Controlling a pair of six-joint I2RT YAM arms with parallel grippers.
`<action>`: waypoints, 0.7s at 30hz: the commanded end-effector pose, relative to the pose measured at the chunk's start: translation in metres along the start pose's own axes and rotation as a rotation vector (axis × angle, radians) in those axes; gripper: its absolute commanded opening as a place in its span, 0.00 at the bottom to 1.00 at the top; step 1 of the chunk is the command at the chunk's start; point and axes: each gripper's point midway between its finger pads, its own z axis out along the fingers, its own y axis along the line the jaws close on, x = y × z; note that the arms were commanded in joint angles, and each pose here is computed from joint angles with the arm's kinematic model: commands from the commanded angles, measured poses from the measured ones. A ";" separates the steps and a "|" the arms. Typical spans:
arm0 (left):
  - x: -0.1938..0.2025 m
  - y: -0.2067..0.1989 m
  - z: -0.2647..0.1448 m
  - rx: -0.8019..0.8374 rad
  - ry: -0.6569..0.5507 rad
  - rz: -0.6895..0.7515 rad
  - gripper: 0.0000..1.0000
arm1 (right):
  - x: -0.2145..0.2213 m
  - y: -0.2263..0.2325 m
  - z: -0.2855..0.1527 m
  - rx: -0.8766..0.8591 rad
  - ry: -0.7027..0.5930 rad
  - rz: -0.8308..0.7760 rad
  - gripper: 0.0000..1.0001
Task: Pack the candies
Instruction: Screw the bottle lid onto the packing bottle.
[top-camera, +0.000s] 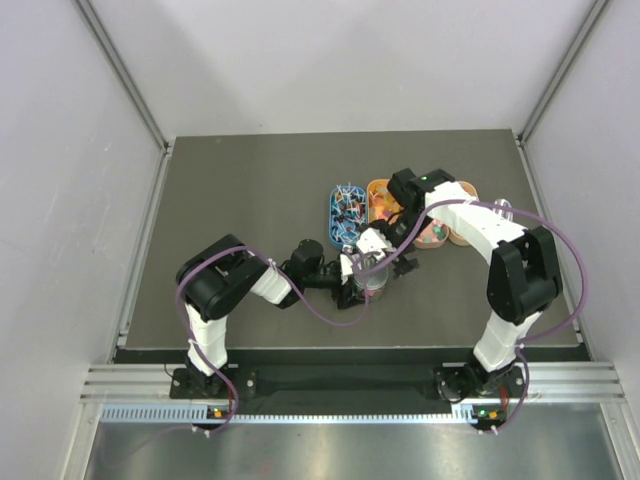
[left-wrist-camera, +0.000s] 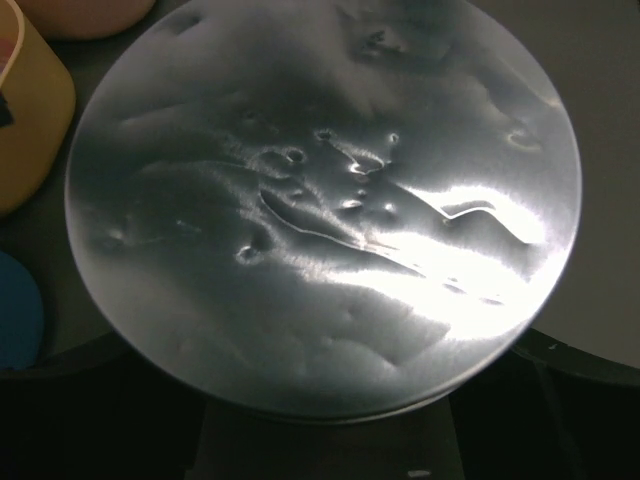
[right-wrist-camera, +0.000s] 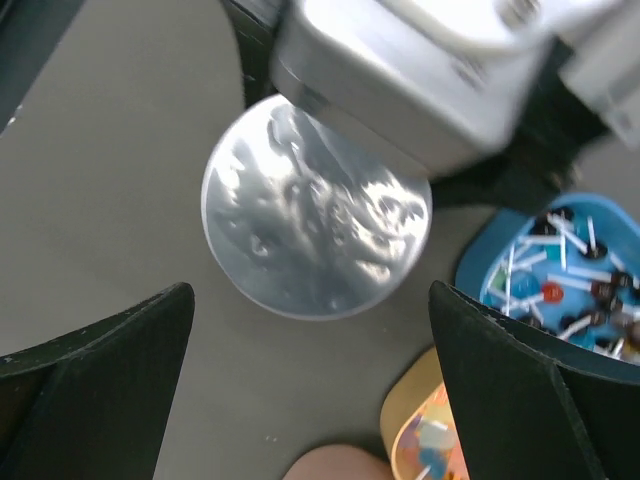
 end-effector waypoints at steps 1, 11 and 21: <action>0.042 0.000 -0.010 -0.024 0.128 -0.084 0.02 | -0.031 0.017 0.004 -0.091 -0.086 -0.117 1.00; 0.043 -0.001 -0.009 -0.019 0.129 -0.092 0.03 | -0.040 0.008 0.014 -0.104 -0.102 -0.129 1.00; 0.044 -0.003 -0.009 -0.017 0.132 -0.098 0.03 | -0.040 0.002 0.017 -0.120 -0.113 -0.100 0.84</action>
